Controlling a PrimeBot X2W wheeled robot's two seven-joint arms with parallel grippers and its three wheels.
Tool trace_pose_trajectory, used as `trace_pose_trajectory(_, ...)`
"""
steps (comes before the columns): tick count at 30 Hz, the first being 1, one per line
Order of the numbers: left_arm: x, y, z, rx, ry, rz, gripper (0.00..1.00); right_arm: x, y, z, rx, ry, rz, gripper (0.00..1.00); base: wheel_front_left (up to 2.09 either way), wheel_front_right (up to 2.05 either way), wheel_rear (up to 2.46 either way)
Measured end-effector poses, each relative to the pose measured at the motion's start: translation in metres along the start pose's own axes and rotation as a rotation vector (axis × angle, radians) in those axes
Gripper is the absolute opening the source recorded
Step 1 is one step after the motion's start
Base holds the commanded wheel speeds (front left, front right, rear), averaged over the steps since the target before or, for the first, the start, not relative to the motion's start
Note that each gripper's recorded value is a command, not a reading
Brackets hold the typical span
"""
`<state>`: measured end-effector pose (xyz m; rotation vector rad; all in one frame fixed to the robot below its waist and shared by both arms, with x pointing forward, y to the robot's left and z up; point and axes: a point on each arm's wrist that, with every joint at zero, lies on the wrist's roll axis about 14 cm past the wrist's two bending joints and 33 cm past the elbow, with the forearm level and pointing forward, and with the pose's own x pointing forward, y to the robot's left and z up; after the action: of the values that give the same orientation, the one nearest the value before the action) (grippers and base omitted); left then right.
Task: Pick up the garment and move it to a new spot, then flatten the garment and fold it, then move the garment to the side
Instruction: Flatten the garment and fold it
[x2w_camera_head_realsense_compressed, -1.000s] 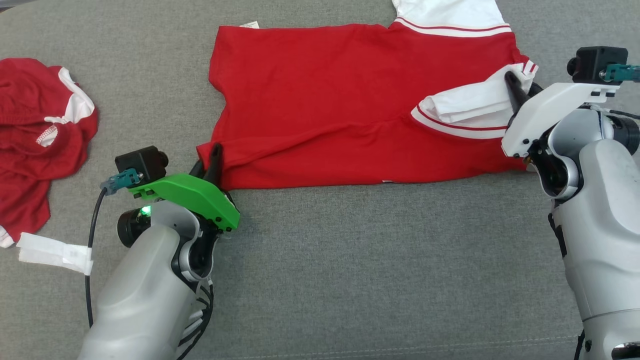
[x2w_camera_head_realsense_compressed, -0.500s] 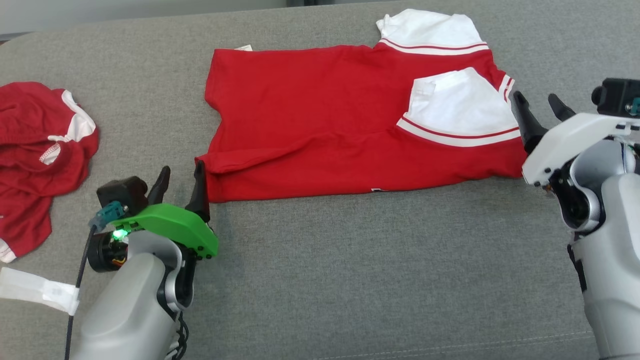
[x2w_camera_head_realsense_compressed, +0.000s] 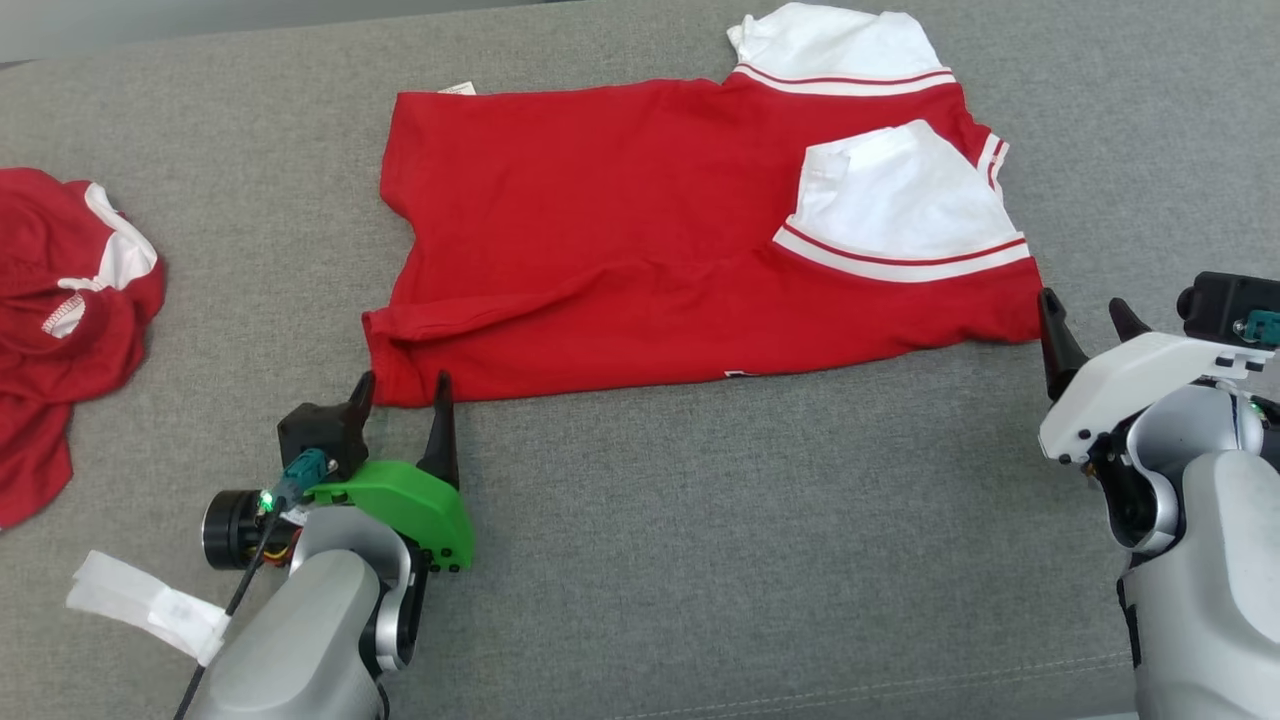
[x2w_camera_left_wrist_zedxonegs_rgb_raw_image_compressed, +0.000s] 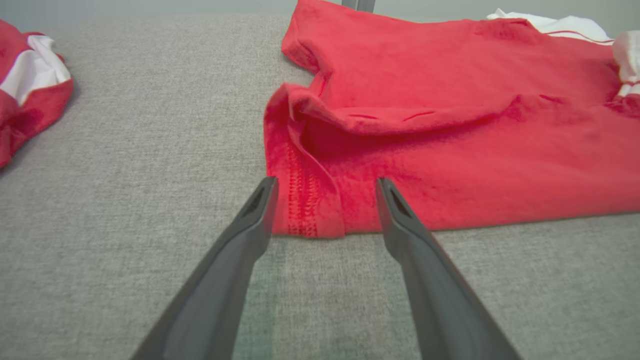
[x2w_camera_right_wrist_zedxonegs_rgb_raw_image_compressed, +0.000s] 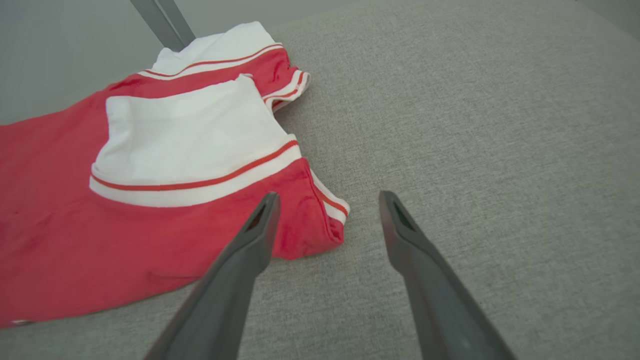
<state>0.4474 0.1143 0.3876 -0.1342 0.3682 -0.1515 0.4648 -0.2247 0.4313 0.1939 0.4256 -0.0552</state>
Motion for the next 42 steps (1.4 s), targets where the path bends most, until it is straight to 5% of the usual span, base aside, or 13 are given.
trace_pose_trajectory(10, 0.009, 0.013, -0.014, 0.058, 0.069, 0.056, 1.0, 0.024, 0.015, -0.013, -0.039, 0.125, 0.017, 1.0, 0.0, 0.0, 0.0)
trace_pose_trajectory(22, 0.013, 0.031, -0.021, 0.003, 0.103, 0.098, 1.0, 0.034, 0.012, -0.034, -0.075, 0.275, -0.007, 1.0, 0.0, 0.0, 0.0)
trace_pose_trajectory(23, 0.012, 0.031, -0.023, -0.006, 0.112, 0.096, 0.91, 0.034, 0.012, -0.038, -0.072, 0.288, -0.006, 1.0, 0.0, 0.0, 0.0)
trace_pose_trajectory(24, 0.012, 0.031, -0.026, -0.013, 0.123, 0.093, 0.54, 0.034, 0.012, -0.039, -0.065, 0.296, -0.004, 1.0, 0.0, 0.0, 0.0)
trace_pose_trajectory(26, 0.012, 0.028, -0.03, -0.03, 0.139, 0.081, 0.0, 0.034, 0.013, -0.043, -0.059, 0.315, -0.001, 0.33, 0.0, 0.0, 0.0)
trace_pose_trajectory(27, 0.012, 0.027, -0.032, -0.037, 0.148, 0.072, 0.0, 0.034, 0.013, -0.043, -0.061, 0.317, 0.0, 0.0, 0.0, 0.0, 0.0)
trace_pose_trajectory(42, -0.011, 0.02, -0.036, -0.142, 0.149, 0.04, 0.0, 0.007, 0.009, -0.031, 0.03, 0.2, 0.013, 0.0, 0.0, 0.0, 0.0)
